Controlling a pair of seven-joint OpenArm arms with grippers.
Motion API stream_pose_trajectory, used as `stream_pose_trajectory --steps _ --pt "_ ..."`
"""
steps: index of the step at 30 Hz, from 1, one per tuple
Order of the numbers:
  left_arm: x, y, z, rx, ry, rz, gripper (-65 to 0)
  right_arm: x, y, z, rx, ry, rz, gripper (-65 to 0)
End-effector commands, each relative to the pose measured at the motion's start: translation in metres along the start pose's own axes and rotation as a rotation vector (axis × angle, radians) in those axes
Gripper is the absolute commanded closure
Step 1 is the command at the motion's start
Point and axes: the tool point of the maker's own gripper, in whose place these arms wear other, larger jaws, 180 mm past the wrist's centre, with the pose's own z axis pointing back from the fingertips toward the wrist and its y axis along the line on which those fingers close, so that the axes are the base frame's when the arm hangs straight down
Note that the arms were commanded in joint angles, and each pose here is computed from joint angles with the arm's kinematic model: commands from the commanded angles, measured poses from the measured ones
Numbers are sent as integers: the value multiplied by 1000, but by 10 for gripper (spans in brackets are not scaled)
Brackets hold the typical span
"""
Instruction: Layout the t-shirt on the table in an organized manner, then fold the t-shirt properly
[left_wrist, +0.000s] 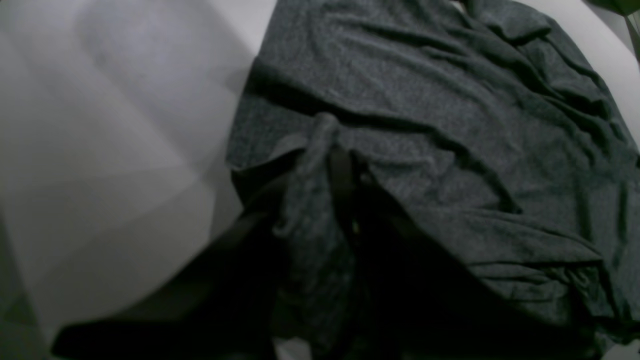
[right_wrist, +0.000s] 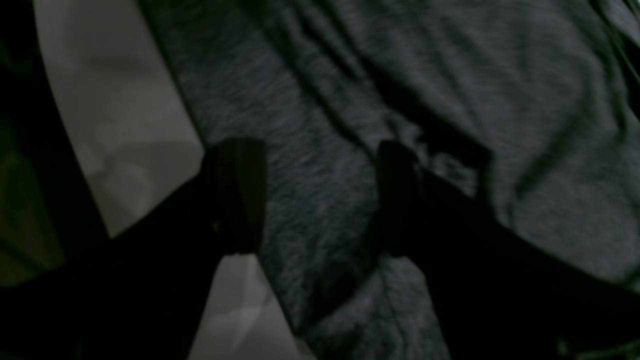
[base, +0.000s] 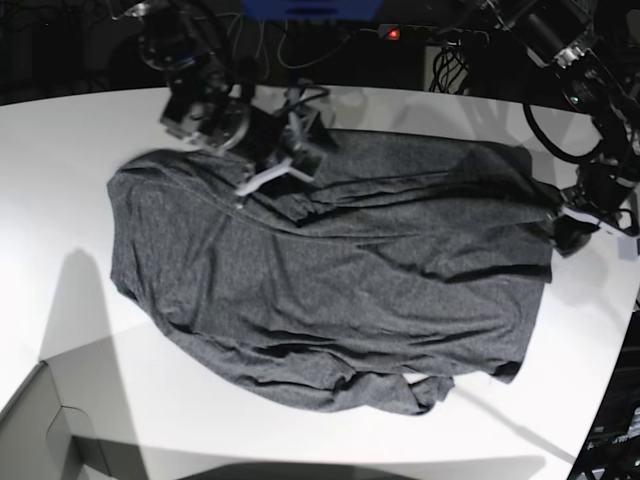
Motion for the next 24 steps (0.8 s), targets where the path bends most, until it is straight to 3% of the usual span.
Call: stream_pose_trajectory --steps 1,14,20,24 --pt "18 -3 3 -12 -57 -16 -1 7 -5 -1 -11 -23 15 -354" --pt "18 -2 4 -11 -56 -15 -1 27 -41 -15 -45 -48 79 -354" --pt "18 -2 4 -11 -56 -15 -1 18 -38 -27 -24 -24 45 -352" --pt "18 -2 4 -11 -56 -15 -1 15 -38 -33 -13 -12 32 -298"
